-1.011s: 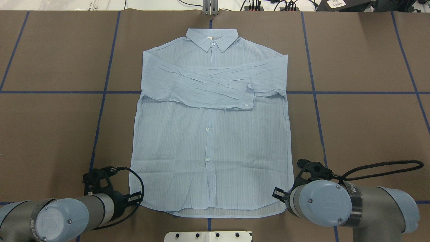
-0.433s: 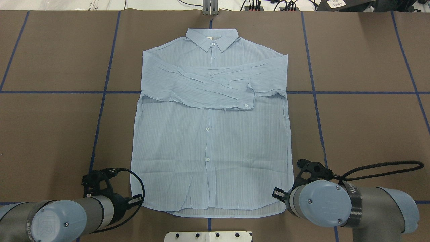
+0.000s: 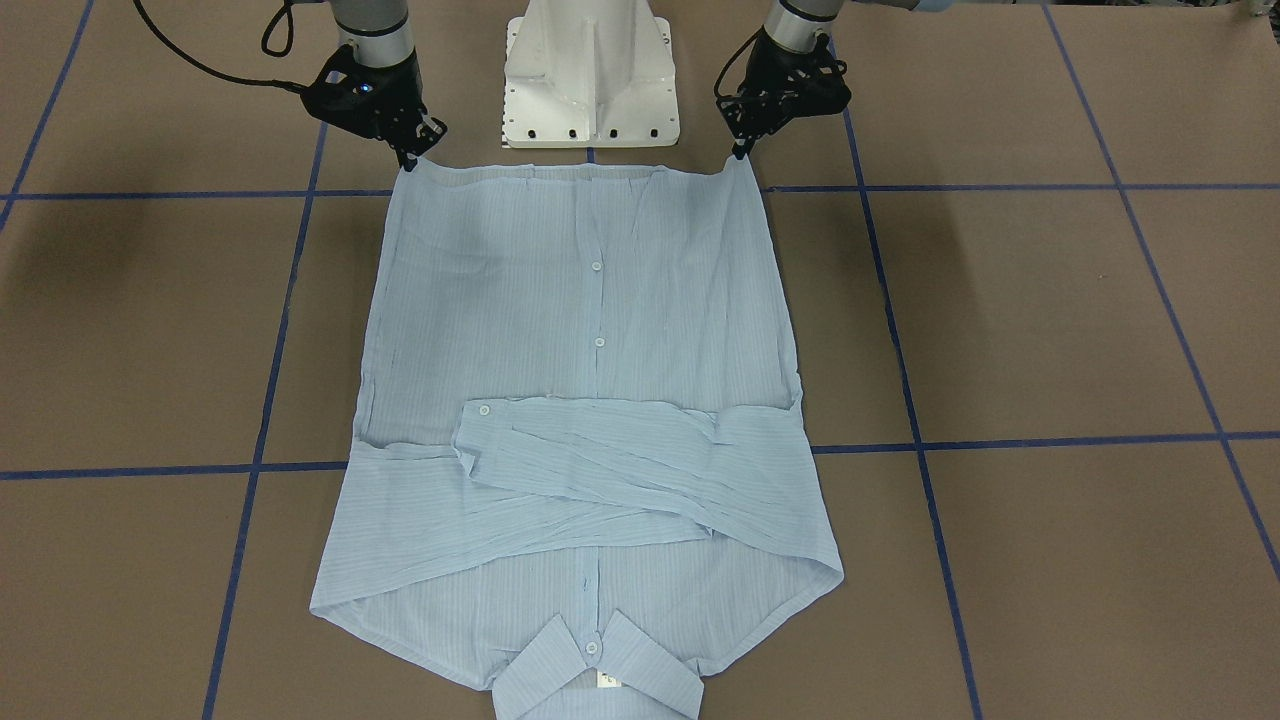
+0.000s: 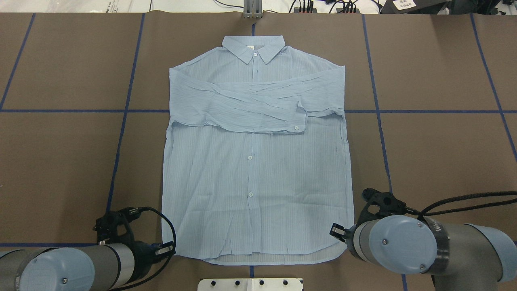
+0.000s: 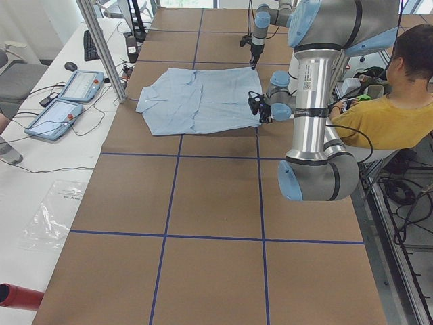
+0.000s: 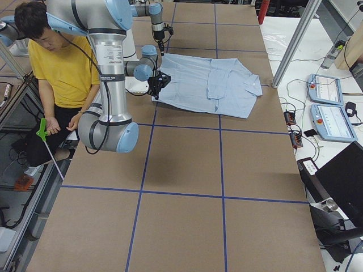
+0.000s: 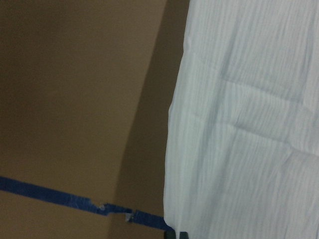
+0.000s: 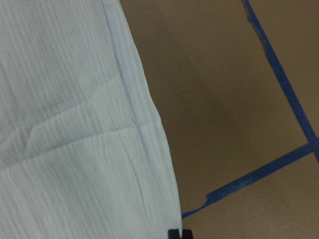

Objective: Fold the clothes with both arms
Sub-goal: 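Grasp the hem corners with both grippers and lift, then carry the hem with both grippers toward the collar, folding the shirt in half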

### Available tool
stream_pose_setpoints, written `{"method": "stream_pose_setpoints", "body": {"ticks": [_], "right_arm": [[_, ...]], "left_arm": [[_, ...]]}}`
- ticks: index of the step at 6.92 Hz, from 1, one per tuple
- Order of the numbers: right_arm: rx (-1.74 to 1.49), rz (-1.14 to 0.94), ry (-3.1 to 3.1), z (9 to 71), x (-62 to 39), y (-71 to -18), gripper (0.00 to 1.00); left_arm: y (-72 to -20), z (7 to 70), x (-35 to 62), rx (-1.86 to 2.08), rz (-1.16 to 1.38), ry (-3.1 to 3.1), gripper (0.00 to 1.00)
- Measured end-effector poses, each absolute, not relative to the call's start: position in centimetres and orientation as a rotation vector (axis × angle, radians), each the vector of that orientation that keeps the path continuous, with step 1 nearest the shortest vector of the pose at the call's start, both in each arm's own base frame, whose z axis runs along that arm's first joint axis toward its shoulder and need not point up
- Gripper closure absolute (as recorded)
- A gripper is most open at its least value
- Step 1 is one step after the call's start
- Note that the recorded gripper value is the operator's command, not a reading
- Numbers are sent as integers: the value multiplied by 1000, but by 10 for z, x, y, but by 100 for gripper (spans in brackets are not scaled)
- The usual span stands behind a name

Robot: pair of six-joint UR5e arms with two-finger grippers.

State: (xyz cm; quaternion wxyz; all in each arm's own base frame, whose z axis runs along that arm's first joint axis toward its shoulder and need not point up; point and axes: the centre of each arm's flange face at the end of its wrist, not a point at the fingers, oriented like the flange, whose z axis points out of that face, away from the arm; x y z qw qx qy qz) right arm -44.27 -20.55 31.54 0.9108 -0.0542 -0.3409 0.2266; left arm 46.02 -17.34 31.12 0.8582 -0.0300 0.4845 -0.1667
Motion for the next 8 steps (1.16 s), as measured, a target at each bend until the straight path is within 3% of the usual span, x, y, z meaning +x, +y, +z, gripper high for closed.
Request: {"method": "stream_pose_setpoints", "body": {"ticks": [4,8], "right_arm": [[-123,481,-741,300,-420,-200,100],[-91,551,-800,278,-404,-244,100]], "left_arm": [[-161,264,424,-178,-312,1012,100],[-229,208,386,48,-216,1138,100]]}}
